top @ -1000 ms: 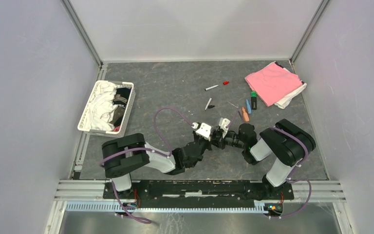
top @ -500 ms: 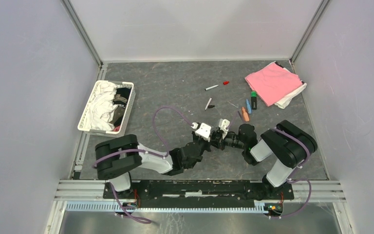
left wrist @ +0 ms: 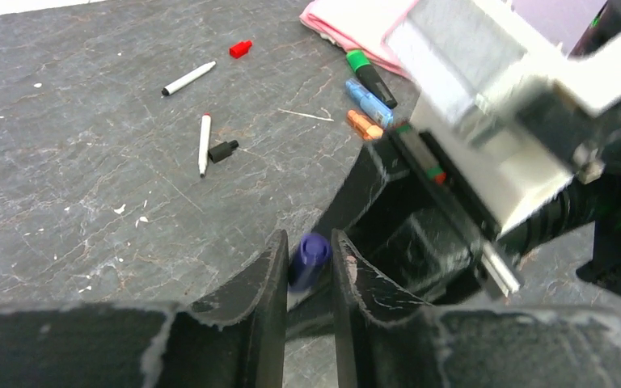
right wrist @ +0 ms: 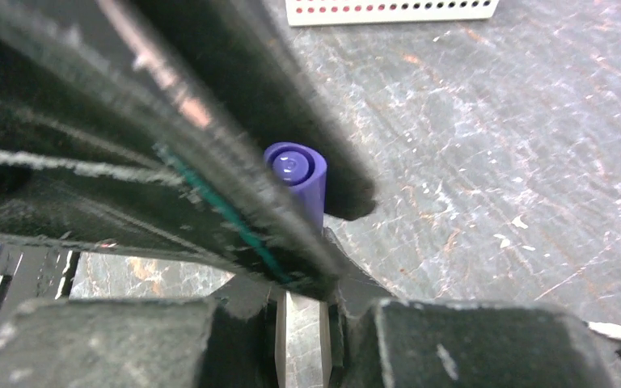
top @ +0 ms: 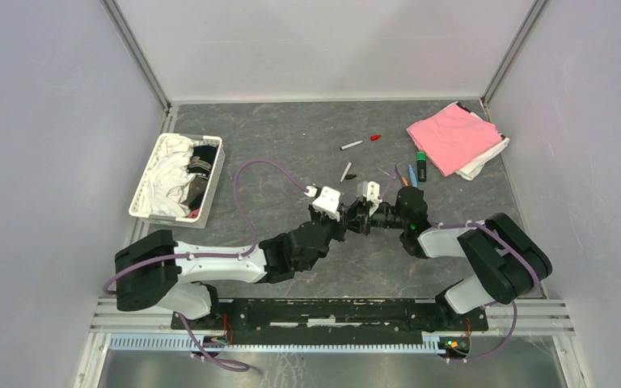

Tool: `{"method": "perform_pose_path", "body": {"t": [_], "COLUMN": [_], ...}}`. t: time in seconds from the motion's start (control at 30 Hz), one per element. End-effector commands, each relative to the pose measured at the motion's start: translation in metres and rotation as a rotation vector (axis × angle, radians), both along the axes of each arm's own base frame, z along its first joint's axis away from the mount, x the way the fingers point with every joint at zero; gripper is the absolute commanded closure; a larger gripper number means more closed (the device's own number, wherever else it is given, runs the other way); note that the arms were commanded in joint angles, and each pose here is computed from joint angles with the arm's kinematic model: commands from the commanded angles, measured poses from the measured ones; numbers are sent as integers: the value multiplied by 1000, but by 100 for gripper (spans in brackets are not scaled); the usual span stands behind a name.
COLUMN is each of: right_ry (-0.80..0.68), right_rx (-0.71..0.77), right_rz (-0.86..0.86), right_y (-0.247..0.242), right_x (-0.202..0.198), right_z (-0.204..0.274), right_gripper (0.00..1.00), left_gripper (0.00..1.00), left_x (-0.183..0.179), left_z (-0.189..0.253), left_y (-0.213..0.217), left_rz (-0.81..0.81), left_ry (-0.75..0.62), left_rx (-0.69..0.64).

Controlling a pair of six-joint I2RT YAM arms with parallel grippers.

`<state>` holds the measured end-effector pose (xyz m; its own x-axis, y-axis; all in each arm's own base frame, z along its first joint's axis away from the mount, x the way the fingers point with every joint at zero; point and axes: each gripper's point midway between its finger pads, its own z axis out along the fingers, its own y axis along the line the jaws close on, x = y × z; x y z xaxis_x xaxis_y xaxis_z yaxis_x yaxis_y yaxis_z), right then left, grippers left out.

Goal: Insert the pens into the pen caps
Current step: Press the pen cap onto the pen.

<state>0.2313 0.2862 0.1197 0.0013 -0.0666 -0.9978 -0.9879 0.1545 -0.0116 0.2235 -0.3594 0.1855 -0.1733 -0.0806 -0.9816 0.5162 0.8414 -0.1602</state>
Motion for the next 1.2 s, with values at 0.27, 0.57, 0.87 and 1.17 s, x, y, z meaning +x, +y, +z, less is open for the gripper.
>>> {"method": "perform_pose_path", "body": {"t": [0.27,0.57,0.87,1.17], "right_ry": [-88,109,295,364], "right_rx": [133,27,-73,-46], "right_rz": [-59,52,149,204], "right_y": [2,1,-9,-9], "right_x": [35,27,-7,-21], "right_z": [72,66,58,64], "right_gripper": [100,100,100,100], "left_gripper": [46,10,0,10], "left_x": [-26,-57,-32,-12], "left_z": [14,86,129,118], "left_y": [14,38,58,33], "left_rz": [-72,-299,-489,-575], "left_ry": [133,-9,22,55], "left_rx": [18,-60,-344,-382]}}
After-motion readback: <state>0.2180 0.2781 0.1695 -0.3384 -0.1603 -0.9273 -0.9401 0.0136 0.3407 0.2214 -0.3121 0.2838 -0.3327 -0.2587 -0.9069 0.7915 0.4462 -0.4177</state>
